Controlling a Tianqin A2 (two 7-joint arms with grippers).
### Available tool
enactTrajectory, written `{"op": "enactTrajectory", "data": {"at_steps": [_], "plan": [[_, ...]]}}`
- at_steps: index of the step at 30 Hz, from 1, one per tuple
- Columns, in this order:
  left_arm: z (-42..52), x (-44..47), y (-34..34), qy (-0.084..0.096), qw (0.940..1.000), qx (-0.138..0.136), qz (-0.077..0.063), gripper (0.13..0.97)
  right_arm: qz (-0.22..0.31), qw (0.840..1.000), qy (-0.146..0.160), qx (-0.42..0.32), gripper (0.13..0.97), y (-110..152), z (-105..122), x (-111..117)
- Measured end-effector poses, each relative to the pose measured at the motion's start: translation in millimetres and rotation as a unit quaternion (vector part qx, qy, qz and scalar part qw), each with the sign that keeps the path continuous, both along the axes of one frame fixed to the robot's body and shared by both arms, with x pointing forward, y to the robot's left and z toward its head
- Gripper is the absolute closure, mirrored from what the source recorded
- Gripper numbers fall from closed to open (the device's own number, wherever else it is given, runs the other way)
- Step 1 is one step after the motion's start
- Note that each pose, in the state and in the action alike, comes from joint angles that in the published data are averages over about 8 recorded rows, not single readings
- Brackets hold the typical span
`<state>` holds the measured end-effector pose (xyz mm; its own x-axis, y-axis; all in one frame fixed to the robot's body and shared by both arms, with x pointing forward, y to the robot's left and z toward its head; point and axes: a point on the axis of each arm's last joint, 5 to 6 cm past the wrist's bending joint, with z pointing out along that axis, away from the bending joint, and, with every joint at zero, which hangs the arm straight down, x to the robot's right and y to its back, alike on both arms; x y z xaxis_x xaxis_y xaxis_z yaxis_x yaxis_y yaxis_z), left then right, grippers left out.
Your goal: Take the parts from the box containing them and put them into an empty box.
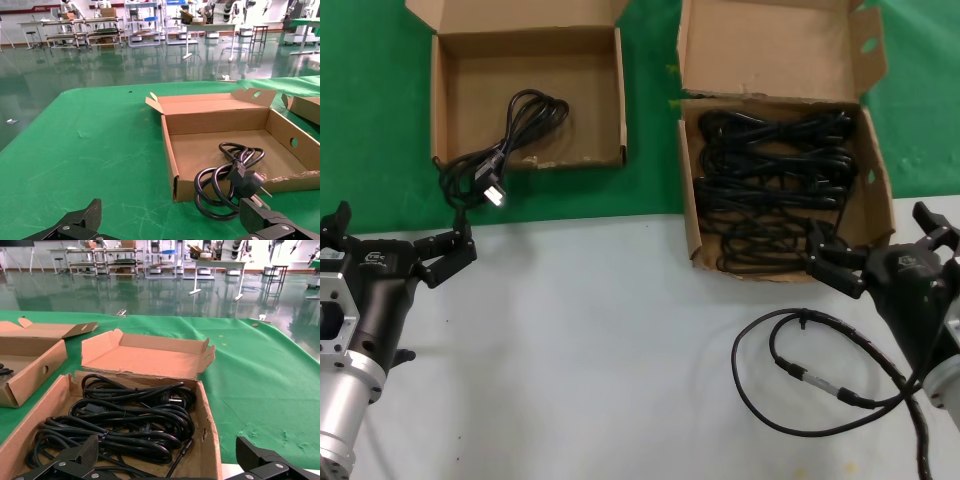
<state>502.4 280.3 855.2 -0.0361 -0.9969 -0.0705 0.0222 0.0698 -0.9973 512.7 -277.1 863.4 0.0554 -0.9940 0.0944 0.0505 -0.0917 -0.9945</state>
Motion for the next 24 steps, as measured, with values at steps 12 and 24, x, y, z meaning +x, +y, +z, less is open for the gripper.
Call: {"op": "enactTrajectory", "data": {"at_steps": [12, 24], "plan": [[0.0, 0.0, 0.0, 0.0, 1.0, 0.0, 0.0, 0.132, 0.0, 1.0, 0.0, 0.0, 0.13, 0.0, 0.0, 0.0], [0.0, 0.0, 0.0, 0.0, 1.0, 0.0, 0.0, 0.132, 0.0, 1.0, 0.0, 0.0, 0.13, 0.0, 0.0, 0.0]]}}
